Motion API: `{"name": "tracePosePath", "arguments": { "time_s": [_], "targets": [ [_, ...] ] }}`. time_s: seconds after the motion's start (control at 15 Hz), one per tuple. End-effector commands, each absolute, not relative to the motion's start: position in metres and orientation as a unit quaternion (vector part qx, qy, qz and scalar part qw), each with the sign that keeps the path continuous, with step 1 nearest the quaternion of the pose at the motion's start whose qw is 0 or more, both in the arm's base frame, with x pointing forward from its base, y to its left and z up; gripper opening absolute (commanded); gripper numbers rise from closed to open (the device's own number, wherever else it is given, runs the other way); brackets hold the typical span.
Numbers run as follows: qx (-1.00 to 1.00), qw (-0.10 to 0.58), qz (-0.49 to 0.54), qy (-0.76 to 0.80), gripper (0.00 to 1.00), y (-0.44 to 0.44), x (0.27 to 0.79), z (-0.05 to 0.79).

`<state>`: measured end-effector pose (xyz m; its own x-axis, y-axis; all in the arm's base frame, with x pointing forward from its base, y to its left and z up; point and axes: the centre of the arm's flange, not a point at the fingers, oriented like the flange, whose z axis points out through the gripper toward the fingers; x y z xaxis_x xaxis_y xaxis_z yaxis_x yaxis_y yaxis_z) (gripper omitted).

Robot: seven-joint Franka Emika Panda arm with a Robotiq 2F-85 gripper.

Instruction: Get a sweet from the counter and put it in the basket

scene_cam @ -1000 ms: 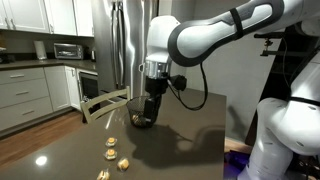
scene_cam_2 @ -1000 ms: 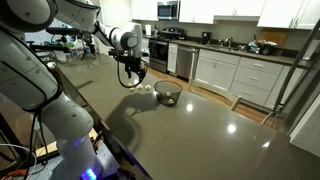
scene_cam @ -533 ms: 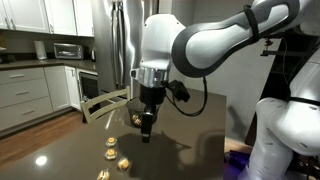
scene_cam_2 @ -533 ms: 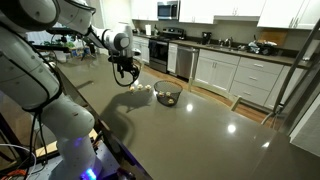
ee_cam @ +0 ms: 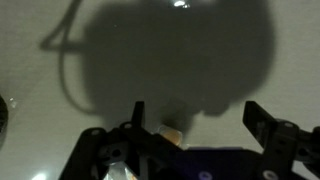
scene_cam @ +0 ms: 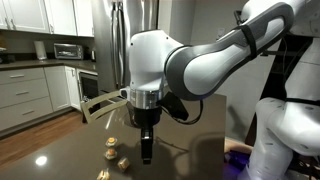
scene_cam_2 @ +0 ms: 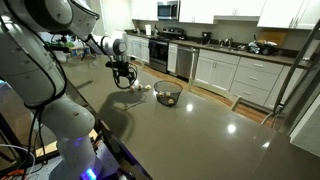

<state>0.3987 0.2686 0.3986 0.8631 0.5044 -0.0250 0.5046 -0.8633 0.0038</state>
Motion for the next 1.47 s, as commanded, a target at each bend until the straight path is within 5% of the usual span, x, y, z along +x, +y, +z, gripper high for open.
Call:
{"name": "tracePosePath", "arguments": {
  "time_s": [0.0,1.4],
  "targets": [
    [0.96,0.01,-0.016,0.28,1.0,0.279,0.421,0.392],
    [0.95,0.011,0.044,0.31,1.0,0.31,0.434,0.371]
  ]
}}
